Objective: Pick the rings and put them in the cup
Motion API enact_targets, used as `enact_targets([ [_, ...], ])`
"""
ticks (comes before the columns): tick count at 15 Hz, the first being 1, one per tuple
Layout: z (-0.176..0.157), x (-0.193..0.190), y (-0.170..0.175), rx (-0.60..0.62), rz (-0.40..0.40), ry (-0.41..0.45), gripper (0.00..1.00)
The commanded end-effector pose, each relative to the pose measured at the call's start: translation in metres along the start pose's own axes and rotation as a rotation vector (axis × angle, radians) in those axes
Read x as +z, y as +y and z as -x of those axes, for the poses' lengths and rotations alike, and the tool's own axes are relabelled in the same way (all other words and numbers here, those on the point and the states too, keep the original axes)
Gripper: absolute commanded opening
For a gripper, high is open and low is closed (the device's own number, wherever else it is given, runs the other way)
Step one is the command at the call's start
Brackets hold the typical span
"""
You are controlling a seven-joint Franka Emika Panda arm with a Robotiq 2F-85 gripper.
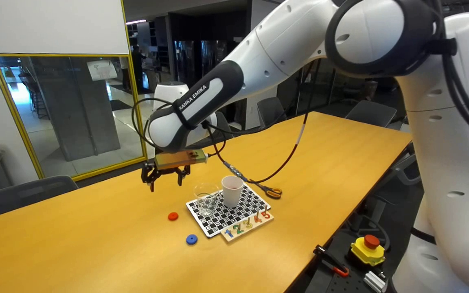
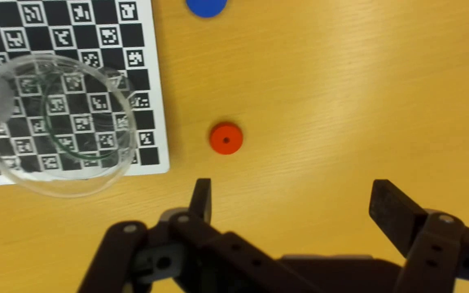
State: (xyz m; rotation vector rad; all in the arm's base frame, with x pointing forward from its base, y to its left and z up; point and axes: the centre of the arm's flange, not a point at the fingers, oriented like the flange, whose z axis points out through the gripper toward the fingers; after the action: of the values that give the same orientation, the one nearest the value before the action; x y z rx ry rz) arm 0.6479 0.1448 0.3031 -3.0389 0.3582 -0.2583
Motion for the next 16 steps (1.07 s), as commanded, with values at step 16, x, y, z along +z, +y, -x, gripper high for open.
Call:
enact_targets([
  [16, -0.042, 0.142, -0.014, -0.484, 0.102, -0.228, 1.0],
])
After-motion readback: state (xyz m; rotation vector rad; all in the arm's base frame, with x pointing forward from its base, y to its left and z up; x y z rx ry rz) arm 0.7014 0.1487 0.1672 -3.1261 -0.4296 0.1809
